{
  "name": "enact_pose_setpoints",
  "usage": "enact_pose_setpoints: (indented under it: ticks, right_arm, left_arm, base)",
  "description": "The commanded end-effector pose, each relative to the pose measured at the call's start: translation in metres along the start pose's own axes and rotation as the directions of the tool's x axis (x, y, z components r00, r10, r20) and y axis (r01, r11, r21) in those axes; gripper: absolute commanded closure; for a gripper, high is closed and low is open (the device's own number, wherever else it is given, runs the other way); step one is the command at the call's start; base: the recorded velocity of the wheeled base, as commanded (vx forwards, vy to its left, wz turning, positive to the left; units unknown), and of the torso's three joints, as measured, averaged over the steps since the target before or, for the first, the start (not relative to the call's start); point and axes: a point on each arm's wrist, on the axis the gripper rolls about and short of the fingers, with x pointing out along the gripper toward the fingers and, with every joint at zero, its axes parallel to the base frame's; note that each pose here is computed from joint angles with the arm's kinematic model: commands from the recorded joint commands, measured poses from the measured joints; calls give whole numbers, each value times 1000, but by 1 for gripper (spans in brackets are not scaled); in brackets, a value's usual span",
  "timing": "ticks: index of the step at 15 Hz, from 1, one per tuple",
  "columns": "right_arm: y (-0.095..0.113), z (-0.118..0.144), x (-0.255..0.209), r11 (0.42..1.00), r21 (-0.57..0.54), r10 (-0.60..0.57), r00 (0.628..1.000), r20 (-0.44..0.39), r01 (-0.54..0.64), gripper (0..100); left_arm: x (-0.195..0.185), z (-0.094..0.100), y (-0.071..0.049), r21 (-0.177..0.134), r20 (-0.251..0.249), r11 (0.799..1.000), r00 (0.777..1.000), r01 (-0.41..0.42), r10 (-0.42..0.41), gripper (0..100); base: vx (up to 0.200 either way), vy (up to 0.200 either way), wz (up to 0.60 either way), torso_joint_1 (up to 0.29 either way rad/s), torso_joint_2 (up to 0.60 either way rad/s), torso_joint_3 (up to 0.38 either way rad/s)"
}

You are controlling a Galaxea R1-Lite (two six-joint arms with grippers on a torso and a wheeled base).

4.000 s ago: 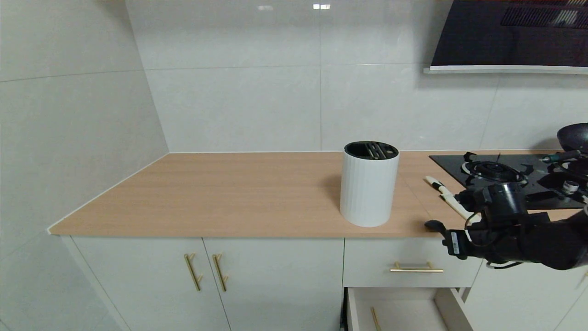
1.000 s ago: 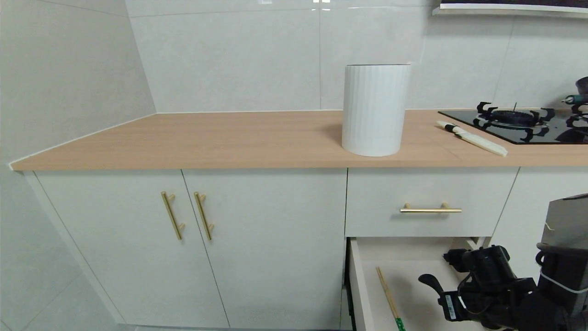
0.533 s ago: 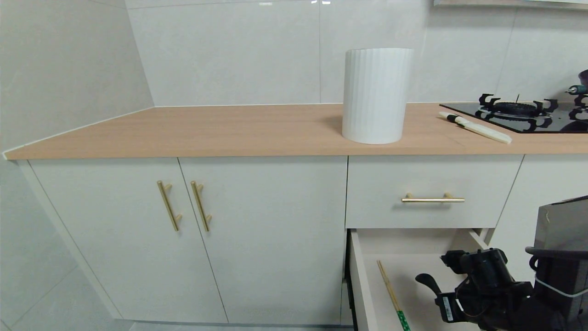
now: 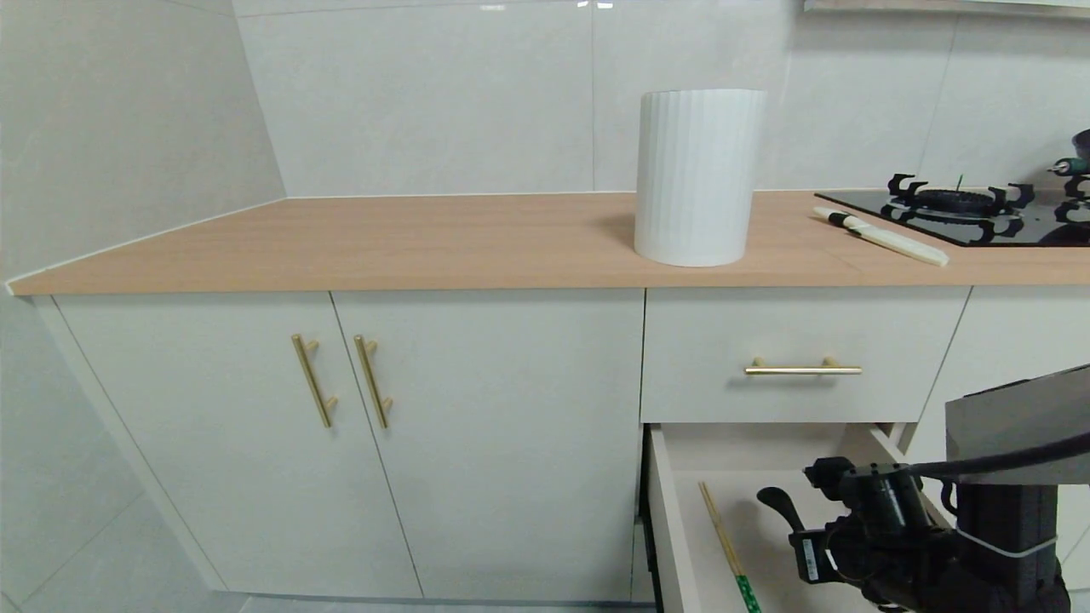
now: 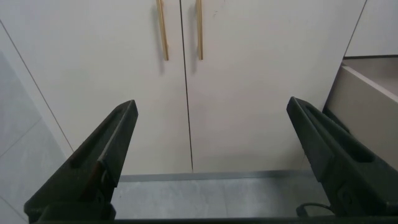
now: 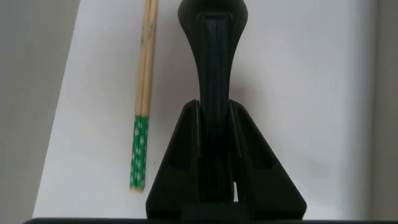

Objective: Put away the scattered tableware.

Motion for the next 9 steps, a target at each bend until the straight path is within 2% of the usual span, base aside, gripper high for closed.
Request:
enact_pose_setpoints:
  ticks: [1,5,9]
  right_arm:
    - [0,-15,14,1000,-12,-7,998,-55,6,100]
    - [3,-21,23,999,-31,-12,995,-96,9,100]
    - [4,-13,28,999,-43,-33,975,-220,24,100]
  left_arm:
    - [0,0,0,0,-1,1000,1000,0,0,0]
    - [0,0,0,0,-1,1000,1000,0,0,0]
    - [0,0,0,0,-1,1000,1000,0,0,0]
  base:
    - [0,0,0,0,0,0]
    - [0,0,0,0,0,0]
    - [0,0,0,0,0,0]
